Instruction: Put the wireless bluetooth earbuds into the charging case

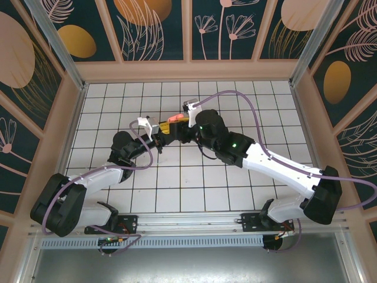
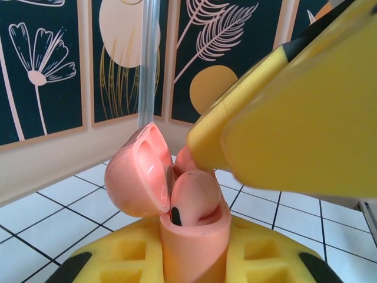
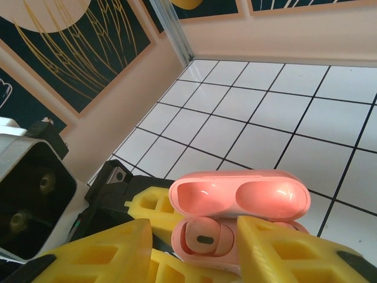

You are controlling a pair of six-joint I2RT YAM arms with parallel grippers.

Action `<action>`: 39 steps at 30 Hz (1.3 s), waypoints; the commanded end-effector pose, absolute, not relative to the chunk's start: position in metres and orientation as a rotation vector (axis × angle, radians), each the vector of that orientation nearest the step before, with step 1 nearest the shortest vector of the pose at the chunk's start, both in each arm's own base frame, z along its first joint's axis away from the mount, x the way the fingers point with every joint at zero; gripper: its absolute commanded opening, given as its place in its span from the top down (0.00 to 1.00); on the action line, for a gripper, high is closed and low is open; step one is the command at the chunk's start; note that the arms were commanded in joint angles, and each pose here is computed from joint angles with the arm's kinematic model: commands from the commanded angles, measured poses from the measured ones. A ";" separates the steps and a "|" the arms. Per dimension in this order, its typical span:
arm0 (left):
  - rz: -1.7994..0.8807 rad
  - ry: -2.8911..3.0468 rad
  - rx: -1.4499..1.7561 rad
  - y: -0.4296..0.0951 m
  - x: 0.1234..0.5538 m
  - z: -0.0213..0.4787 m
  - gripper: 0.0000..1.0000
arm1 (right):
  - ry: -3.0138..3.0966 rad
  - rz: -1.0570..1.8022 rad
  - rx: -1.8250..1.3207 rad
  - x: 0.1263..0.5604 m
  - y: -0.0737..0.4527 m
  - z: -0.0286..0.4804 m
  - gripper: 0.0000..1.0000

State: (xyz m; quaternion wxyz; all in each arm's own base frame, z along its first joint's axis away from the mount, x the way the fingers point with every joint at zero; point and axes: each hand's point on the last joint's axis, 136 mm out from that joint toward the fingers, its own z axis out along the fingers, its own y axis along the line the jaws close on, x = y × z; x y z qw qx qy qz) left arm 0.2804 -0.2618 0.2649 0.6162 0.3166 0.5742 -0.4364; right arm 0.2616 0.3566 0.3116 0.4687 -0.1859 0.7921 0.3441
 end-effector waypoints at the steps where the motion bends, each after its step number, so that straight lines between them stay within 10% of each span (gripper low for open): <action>1: -1.014 1.198 0.760 -0.263 0.270 0.299 0.82 | 1.840 0.845 -0.457 0.258 0.344 0.357 0.53; 15: -1.094 1.159 0.884 -0.274 0.252 0.303 0.81 | 1.857 1.198 -0.592 0.268 0.322 0.368 0.40; 39: -1.073 1.316 0.825 -0.277 0.274 0.283 0.81 | 1.752 1.438 -0.623 0.241 0.300 0.378 0.50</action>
